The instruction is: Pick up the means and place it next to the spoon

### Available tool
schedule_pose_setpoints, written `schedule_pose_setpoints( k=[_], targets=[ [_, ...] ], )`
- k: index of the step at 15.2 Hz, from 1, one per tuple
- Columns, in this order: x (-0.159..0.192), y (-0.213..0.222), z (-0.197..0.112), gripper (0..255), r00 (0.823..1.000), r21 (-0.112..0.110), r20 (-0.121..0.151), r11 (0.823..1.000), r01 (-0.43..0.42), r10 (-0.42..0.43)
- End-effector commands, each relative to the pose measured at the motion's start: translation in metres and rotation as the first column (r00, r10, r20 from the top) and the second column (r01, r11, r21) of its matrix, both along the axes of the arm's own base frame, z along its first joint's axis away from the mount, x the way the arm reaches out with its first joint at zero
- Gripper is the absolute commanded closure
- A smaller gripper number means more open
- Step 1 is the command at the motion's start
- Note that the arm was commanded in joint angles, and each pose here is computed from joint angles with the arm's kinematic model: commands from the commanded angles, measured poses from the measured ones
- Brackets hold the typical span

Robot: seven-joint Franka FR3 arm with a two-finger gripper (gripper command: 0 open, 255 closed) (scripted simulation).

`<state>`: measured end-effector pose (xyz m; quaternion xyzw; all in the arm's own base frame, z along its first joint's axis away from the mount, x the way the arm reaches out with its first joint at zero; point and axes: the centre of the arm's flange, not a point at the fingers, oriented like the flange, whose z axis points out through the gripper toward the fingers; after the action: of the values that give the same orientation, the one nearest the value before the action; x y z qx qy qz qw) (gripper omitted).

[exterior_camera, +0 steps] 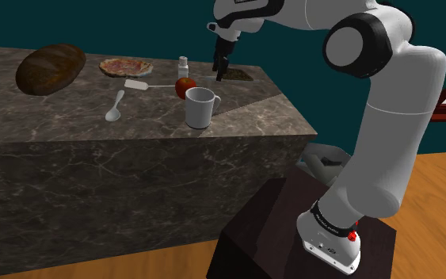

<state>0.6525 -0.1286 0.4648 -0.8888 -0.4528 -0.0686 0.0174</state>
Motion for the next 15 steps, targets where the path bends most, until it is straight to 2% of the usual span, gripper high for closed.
schedule_pose_setpoints(
  k=[1, 5, 6, 15],
  targets=[
    [0.0001, 0.0, -0.0004, 0, 1.0, 0.0, 0.0, 1.0, 0.0, 0.0],
    [0.0001, 0.0, -0.0003, 0, 1.0, 0.0, 0.0, 1.0, 0.0, 0.0],
    [0.0001, 0.0, -0.0003, 255, 1.0, 0.0, 0.0, 1.0, 0.0, 0.0],
    [0.0001, 0.0, -0.0004, 255, 1.0, 0.0, 0.0, 1.0, 0.0, 0.0]
  ],
)
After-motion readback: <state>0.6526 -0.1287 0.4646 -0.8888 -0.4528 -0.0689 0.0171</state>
